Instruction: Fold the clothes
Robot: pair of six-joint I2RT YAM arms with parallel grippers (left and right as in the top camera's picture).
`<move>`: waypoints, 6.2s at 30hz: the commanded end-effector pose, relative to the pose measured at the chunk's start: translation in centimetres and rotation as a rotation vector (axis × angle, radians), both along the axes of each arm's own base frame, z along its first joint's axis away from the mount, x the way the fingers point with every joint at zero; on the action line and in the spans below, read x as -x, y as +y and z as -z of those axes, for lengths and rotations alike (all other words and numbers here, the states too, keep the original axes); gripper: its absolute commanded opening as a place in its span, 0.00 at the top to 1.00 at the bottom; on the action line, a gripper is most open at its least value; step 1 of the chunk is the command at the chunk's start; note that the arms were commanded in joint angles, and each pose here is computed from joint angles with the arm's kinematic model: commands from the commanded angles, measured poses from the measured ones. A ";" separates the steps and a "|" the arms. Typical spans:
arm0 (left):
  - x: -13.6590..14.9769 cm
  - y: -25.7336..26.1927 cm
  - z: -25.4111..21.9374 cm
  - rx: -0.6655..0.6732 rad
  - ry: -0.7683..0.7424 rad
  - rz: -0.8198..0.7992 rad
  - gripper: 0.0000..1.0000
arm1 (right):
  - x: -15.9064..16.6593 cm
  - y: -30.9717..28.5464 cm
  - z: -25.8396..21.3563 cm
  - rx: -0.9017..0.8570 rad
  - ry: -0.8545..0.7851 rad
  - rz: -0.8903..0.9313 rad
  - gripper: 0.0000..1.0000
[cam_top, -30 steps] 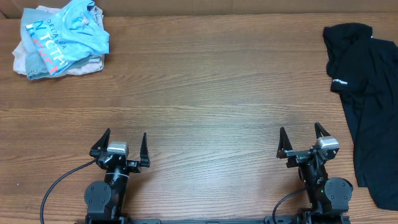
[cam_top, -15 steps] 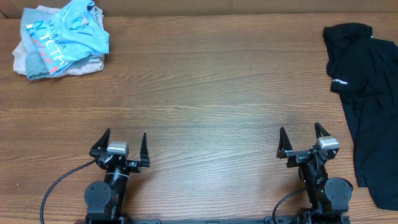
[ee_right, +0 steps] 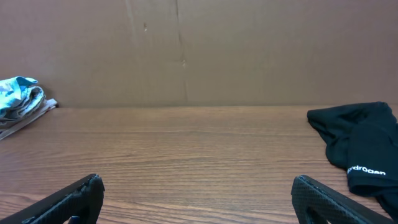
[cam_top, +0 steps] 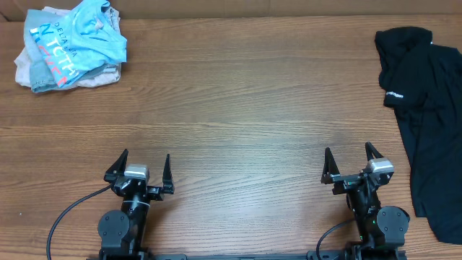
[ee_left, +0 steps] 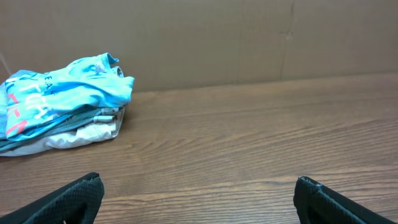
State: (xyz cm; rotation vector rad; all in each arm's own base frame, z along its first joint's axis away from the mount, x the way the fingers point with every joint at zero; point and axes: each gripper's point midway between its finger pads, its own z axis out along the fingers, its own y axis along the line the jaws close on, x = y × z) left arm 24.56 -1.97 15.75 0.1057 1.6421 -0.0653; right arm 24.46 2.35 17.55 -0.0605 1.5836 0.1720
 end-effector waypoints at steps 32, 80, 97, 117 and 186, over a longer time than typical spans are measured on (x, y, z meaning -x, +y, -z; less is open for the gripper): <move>0.0 0.3 0.0 0.008 -0.003 -0.016 0.01 | 0.7 2.6 -2.6 -0.058 -0.105 -0.157 0.00; 0.0 0.3 0.0 0.008 -0.003 -0.016 0.00 | -20.6 -10.5 -10.3 0.181 0.443 0.435 0.00; 0.0 0.3 0.0 0.008 -0.003 -0.016 0.00 | -23.4 -19.0 7.7 0.152 0.866 0.546 0.00; 0.0 0.3 0.0 0.008 -0.003 -0.016 0.00 | -20.4 -22.7 16.4 0.367 1.103 0.694 0.00; 0.0 0.3 0.0 0.008 -0.003 -0.016 0.00 | -18.4 20.6 -12.0 0.060 0.494 -0.140 0.00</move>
